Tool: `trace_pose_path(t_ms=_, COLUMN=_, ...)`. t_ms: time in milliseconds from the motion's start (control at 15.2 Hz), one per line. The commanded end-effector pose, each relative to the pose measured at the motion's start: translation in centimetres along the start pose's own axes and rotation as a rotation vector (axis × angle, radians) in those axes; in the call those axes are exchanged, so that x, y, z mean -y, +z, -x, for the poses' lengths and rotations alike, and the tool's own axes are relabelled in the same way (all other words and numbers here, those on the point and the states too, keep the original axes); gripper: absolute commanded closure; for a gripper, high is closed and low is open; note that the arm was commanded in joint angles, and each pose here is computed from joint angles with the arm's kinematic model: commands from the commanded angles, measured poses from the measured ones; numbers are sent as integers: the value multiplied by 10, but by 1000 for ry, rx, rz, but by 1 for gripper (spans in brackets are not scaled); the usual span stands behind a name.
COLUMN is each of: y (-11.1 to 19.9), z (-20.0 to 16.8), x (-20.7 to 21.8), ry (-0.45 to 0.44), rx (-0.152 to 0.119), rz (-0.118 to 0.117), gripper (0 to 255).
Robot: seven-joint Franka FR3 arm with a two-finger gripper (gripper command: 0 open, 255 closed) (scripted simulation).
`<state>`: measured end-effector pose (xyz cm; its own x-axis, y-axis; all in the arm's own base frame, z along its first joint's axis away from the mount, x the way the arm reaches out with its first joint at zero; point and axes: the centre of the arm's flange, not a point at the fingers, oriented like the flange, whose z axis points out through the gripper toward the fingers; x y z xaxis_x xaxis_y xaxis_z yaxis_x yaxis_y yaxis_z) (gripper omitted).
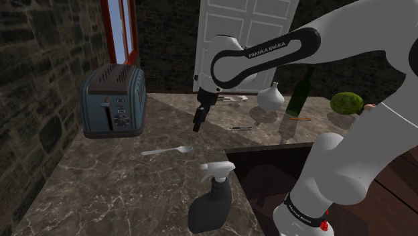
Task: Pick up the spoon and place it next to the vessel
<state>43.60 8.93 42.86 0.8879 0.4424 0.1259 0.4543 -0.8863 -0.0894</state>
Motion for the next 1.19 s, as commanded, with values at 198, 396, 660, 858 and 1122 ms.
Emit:
trace_pose_path(t_ms=198, y=36, z=-44, x=24, ry=-138, rx=-33, rz=-39, gripper=0)
trace_pose_path(t_ms=396, y=57, z=-67, x=42, ry=-220, rx=-51, rz=-63, gripper=0)
trace_pose_path(t_ms=660, y=79, z=-86, x=60, ry=-289, rx=-67, rz=-84, gripper=0)
trace_pose_path(t_ms=858, y=95, z=-87, x=61, ry=-289, rx=-67, rz=-84, gripper=0)
trace_pose_path(t_ms=1122, y=114, z=-88, x=63, ry=-289, rx=-67, rz=-84, gripper=0)
